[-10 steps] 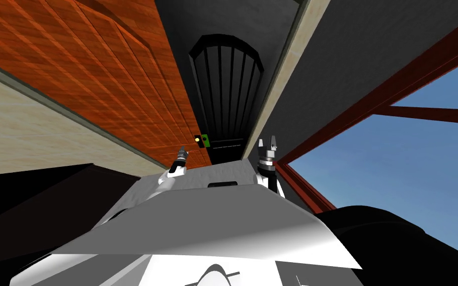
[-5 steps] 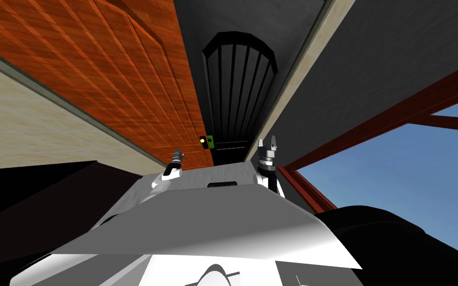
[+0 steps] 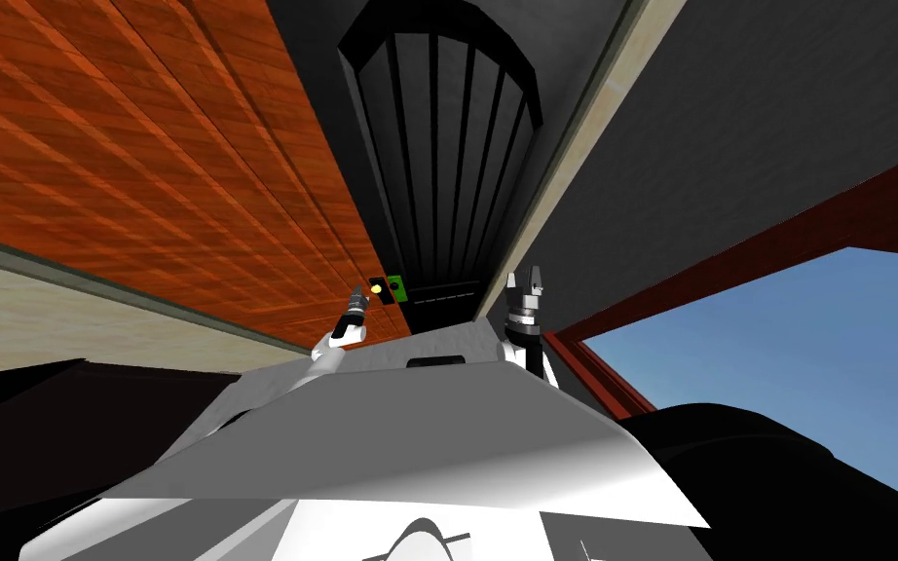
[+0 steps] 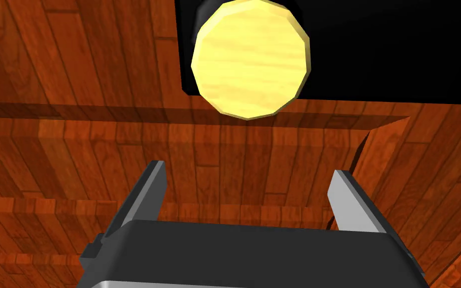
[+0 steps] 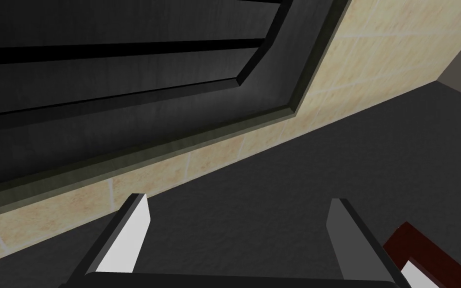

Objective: Pull the door open

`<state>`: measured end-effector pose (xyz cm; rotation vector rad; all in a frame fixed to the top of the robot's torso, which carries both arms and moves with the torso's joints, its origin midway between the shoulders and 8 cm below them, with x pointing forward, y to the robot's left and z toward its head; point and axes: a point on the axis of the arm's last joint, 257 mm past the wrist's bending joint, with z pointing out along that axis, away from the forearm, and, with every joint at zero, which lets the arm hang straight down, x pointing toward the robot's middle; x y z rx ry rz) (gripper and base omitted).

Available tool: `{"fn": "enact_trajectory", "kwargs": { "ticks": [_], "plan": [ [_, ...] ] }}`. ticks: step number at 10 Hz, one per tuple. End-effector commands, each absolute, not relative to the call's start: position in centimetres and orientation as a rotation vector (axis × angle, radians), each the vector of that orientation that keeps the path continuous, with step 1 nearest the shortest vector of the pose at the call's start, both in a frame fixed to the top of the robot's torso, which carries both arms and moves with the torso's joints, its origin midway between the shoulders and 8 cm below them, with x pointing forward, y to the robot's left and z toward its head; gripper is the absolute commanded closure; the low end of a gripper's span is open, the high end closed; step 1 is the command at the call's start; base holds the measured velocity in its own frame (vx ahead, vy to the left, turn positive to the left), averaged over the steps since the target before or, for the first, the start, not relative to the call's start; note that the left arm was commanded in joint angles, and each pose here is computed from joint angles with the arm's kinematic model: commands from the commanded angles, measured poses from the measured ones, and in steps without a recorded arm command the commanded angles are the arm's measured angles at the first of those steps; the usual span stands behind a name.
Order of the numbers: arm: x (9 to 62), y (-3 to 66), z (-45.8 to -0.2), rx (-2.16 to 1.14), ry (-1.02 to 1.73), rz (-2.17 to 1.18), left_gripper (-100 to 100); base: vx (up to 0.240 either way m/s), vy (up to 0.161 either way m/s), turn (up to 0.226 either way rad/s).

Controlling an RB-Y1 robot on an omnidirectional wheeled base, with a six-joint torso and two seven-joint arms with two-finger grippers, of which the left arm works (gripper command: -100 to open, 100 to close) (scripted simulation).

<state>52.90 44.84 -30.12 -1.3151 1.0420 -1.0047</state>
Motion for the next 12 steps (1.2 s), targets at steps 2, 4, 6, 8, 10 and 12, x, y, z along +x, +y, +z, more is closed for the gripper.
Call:
{"fn": "enact_trajectory", "kwargs": {
  "ticks": [2, 4, 6, 8, 10, 12],
  "plan": [
    [53.6, 43.6, -29.8, -1.307, 1.044, -1.026, -100, 0.142, -0.103, -0.061],
    [53.6, 43.6, -29.8, -1.307, 1.044, -1.026, 100, -0.018, 0.012, -0.006],
    [53.6, 43.6, -29.8, -1.307, 1.044, -1.026, 100, -0.02, 0.014, -0.02],
    [53.6, 43.6, -29.8, -1.307, 1.044, -1.026, 100, -0.003, 0.0, 0.002],
    [52.3, 45.7, -30.8, -1.327, 1.046, -0.983, 100, -0.17, 0.107, 0.148],
    [52.4, 45.1, -30.8, -1.321, 1.05, -0.993, -100, -0.197, 0.053, 0.062]
  ]
}}
